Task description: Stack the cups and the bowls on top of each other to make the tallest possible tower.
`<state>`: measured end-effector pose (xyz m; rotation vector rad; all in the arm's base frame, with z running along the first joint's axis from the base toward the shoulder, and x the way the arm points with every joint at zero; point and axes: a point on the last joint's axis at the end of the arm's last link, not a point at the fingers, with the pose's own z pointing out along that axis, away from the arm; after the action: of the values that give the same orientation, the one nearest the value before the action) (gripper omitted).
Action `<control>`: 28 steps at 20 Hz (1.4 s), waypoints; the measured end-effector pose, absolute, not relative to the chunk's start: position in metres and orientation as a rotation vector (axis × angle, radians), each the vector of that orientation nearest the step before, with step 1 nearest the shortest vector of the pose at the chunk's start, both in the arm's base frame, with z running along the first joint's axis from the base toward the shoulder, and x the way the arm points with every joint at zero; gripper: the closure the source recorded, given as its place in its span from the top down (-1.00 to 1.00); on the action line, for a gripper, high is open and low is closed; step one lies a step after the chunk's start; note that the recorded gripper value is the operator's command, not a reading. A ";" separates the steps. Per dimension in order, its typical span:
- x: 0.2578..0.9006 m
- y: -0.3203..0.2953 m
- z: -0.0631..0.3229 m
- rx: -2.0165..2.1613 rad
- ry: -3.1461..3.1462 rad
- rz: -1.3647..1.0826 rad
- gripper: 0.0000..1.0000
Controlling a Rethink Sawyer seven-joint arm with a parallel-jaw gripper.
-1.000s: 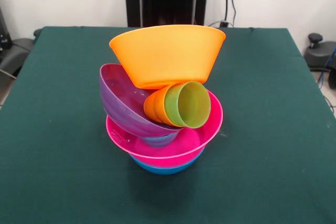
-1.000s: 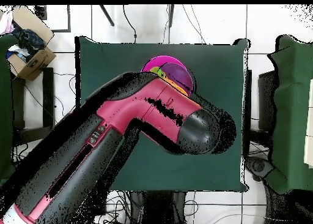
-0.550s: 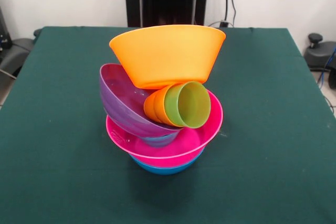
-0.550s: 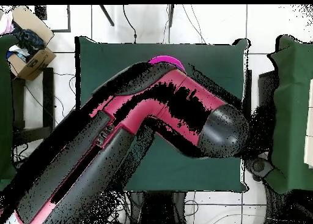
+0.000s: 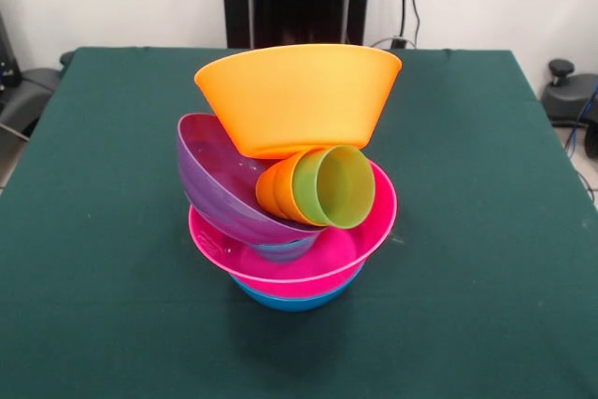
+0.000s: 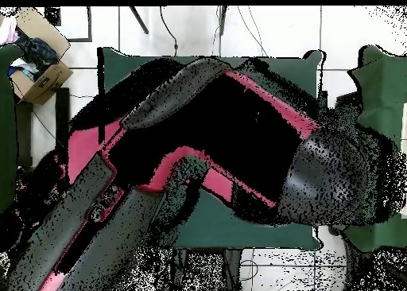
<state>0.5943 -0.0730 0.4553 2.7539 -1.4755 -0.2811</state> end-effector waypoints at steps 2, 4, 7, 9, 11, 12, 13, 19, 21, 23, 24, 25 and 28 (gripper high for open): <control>0.596 -0.076 0.494 2.729 -1.518 -0.308 1.00; 0.598 -0.081 0.522 2.704 -1.556 -0.308 1.00; 0.601 -0.086 0.545 2.673 -1.601 -0.284 1.00; 0.606 -0.092 0.563 2.636 -1.650 -0.242 1.00; 0.612 -0.098 0.581 2.584 -1.723 -0.183 1.00; 0.613 -0.099 0.584 2.570 -1.745 -0.170 1.00; 0.616 -0.101 0.591 2.540 -1.788 -0.148 1.00; 0.636 -0.109 0.633 2.327 -2.103 -0.029 1.00; 0.647 -0.114 0.661 2.201 -2.273 -0.017 1.00; 0.660 -0.118 0.673 2.109 -2.380 -0.062 1.00; 0.669 -0.120 0.675 2.059 -2.427 -0.098 1.00; 0.674 -0.122 0.676 2.028 -2.453 -0.121 1.00; 0.698 -0.128 0.681 1.844 -2.568 -0.255 1.00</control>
<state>0.6980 -0.1277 0.6812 1.8439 -2.5678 -0.2553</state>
